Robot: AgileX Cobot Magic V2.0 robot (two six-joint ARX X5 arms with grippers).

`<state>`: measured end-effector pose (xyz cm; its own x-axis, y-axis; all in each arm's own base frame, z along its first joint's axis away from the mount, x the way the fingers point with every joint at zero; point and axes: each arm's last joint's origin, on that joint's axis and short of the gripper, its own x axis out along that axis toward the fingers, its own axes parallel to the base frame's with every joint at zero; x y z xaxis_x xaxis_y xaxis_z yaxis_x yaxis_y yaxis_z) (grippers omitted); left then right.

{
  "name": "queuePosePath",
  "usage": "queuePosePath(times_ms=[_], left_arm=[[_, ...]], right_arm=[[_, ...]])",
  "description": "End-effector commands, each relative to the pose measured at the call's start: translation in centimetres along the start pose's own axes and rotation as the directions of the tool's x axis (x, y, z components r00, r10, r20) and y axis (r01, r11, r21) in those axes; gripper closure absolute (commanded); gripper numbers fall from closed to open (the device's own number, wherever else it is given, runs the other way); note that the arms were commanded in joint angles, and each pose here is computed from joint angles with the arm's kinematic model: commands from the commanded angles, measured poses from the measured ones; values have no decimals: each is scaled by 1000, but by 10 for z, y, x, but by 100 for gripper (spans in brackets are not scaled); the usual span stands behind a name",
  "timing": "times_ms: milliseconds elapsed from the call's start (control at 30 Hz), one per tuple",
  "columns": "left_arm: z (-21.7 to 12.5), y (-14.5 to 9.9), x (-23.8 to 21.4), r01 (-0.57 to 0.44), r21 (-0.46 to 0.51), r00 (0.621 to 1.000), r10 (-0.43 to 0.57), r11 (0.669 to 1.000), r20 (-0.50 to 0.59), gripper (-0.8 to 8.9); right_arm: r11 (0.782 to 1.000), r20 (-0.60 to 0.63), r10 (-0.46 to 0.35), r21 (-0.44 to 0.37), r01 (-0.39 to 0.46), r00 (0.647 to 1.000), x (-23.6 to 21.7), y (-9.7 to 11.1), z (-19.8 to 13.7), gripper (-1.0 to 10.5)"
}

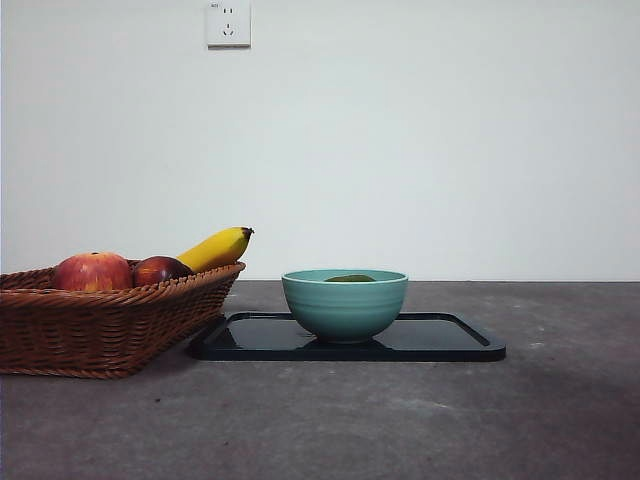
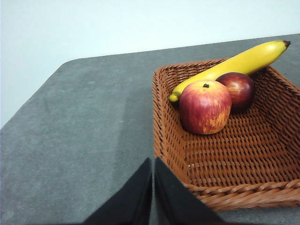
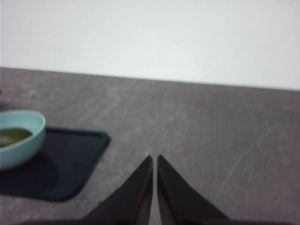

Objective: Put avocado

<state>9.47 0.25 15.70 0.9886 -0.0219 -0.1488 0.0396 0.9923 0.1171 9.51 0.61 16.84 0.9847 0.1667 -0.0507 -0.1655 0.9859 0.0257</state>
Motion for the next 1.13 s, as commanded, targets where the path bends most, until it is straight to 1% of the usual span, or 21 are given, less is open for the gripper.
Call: queuePosePath(times_ms=[33, 100, 233, 500, 1133], left_arm=[[-8, -1, 2, 0, -10, 1000, 0, 1000, -29, 805], [-8, -1, 2, 0, -10, 1000, 0, 1000, -29, 805], [-8, -1, 2, 0, -10, 1000, 0, 1000, -29, 805], [-8, -1, 2, 0, -10, 1000, 0, 1000, -29, 805], [-8, -1, 2, 0, -10, 1000, 0, 1000, -29, 805]], right_arm=[[999, -6, -5, 40, 5, 1000, 2, -1, -6, 940], [998, -48, -11, 58, 14, 999, 2, -1, -12, 940], [997, -117, -26, 67, 34, 993, 1, -1, -19, 940], [997, -95, -32, 68, 39, 995, 2, -2, -16, 940], [997, -94, -32, 67, 39, 995, 2, -2, -16, 940]])
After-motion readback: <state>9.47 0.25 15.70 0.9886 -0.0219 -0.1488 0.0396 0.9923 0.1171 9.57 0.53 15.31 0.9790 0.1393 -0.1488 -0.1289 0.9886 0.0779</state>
